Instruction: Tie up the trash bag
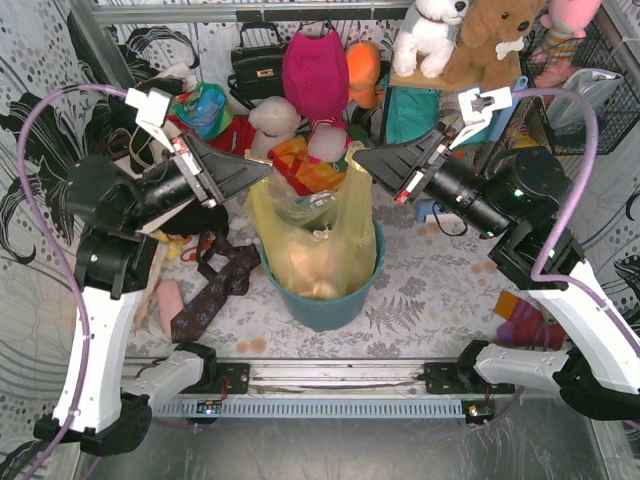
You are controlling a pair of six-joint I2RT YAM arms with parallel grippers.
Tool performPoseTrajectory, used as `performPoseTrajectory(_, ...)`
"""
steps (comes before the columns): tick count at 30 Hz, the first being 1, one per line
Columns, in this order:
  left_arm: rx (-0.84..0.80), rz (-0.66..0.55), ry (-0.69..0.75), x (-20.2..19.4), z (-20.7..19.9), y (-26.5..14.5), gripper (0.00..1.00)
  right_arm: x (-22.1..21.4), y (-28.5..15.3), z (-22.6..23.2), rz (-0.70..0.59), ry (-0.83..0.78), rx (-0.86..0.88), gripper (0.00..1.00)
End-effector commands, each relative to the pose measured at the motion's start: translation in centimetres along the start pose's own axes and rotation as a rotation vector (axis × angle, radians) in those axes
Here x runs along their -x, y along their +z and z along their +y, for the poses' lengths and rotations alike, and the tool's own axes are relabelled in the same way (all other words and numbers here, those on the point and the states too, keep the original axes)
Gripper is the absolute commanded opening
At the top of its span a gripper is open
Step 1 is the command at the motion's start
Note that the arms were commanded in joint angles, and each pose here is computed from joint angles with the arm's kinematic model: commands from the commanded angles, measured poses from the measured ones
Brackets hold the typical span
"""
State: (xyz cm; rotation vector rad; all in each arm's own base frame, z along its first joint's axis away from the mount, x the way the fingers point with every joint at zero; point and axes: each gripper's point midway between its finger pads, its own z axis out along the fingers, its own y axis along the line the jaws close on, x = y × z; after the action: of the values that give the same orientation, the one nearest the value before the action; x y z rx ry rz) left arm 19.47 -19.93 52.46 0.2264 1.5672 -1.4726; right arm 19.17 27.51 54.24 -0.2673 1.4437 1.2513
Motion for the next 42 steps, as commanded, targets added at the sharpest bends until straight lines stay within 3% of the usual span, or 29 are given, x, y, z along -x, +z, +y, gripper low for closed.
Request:
performPoseTrajectory(1,-0.119,-0.045,0.131,1.2,-4.2,-1.1,0.00,1.4,-0.7,1.6,-0.023,-0.054,0.058,0.00)
performPoseTrajectory(8,-0.075,-0.025,0.048,-1.7,-0.2,-1.0,0.00,-3.1,-1.0,-1.8,0.052,-0.051,-0.014,0.00)
performPoseTrajectory(16,-0.103,-0.017,0.112,-2.6,-0.2,-1.5,0.00,-5.5,-1.0,-0.4,0.115,-0.115,0.136,0.00)
performPoseTrajectory(19,-0.123,-0.023,0.134,-2.2,-0.9,-1.5,0.05,-5.8,-1.2,-0.8,0.136,-0.136,0.121,0.21)
performPoseTrajectory(22,-0.128,-0.032,0.148,-1.8,-1.3,-1.5,0.10,-5.2,-1.7,-1.1,0.115,-0.141,0.090,0.34)
performPoseTrajectory(24,-0.124,-0.037,0.154,-1.5,-1.6,-1.6,0.28,-4.5,-2.2,-1.2,0.095,-0.136,0.064,0.43)
performPoseTrajectory(26,-0.099,-0.046,0.160,-1.1,-1.6,-1.6,0.38,-3.7,-2.7,-1.2,0.078,-0.136,0.044,0.45)
performPoseTrajectory(31,0.012,-0.066,0.172,0.1,-0.8,-1.6,0.39,-2.0,-4.4,-0.4,0.046,-0.142,0.030,0.46)
performPoseTrajectory(42,0.054,-0.046,0.177,-0.2,-0.5,-1.9,0.41,-0.6,-7.3,-0.2,0.106,-0.227,-0.025,0.49)
